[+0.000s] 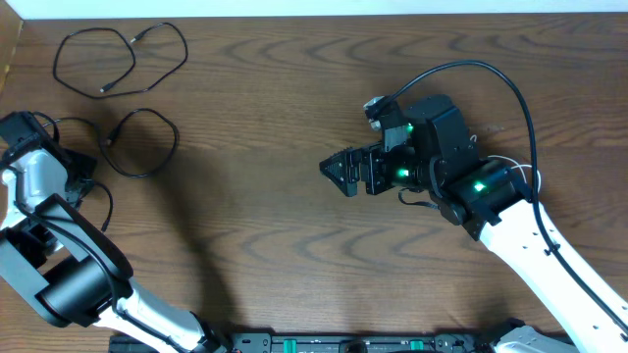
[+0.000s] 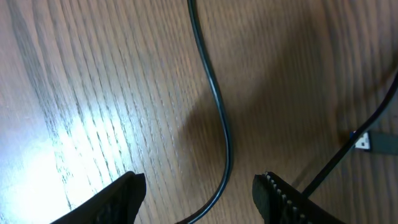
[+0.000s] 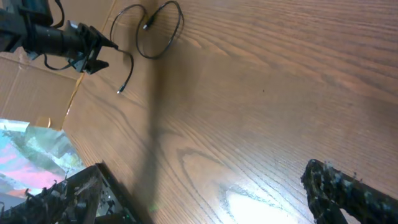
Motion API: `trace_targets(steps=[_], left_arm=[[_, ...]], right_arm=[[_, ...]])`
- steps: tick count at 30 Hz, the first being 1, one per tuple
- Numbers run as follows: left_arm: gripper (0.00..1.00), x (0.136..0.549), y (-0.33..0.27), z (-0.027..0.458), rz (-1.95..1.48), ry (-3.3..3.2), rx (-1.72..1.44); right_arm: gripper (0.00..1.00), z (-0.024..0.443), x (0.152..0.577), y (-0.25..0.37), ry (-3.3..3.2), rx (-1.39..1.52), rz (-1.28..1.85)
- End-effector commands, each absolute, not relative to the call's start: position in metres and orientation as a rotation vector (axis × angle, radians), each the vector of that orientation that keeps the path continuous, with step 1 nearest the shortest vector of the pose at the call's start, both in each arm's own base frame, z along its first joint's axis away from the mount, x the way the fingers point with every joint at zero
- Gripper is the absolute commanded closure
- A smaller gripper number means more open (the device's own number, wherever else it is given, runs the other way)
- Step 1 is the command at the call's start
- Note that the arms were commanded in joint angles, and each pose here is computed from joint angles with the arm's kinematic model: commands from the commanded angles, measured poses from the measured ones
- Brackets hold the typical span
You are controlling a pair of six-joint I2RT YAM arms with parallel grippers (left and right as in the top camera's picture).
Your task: Untangle cables
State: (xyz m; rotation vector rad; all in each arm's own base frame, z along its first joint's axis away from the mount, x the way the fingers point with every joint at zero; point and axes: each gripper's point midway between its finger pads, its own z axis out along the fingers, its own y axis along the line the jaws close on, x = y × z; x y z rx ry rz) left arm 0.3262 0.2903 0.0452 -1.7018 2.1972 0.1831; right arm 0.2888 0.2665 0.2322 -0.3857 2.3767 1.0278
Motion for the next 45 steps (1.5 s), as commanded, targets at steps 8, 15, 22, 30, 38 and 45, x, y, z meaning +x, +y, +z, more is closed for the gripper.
trace_targets(steps=[8, 15, 22, 30, 38, 45], left_arm=[[0.52, 0.316, 0.276, -0.003, 0.142, 2.314, -1.750], [0.47, 0.315, 0.275, -0.014, 0.141, 2.329, -1.761], [0.48, 0.328, 0.269, -0.014, 0.036, 2.317, -1.735], [0.48, 0.345, 0.259, -0.012, -0.115, 2.302, -1.695], [0.54, 0.345, 0.259, -0.012, -0.113, 2.303, -1.695], [0.65, 0.332, 0.262, -0.019, -0.011, 2.324, -1.718]], right_arm=[[0.01, 0.234, 0.290, 0.268, 2.366, -0.387, 1.028], [0.01, 0.235, 0.291, 0.269, 2.360, -0.387, 1.029], [0.01, 0.236, 0.292, 0.269, 2.349, -0.389, 1.031], [0.00, 0.236, 0.292, 0.270, 2.349, -0.389, 1.032], [0.01, 0.236, 0.292, 0.270, 2.350, -0.390, 1.032], [0.01, 0.236, 0.292, 0.270, 2.350, -0.390, 1.032]])
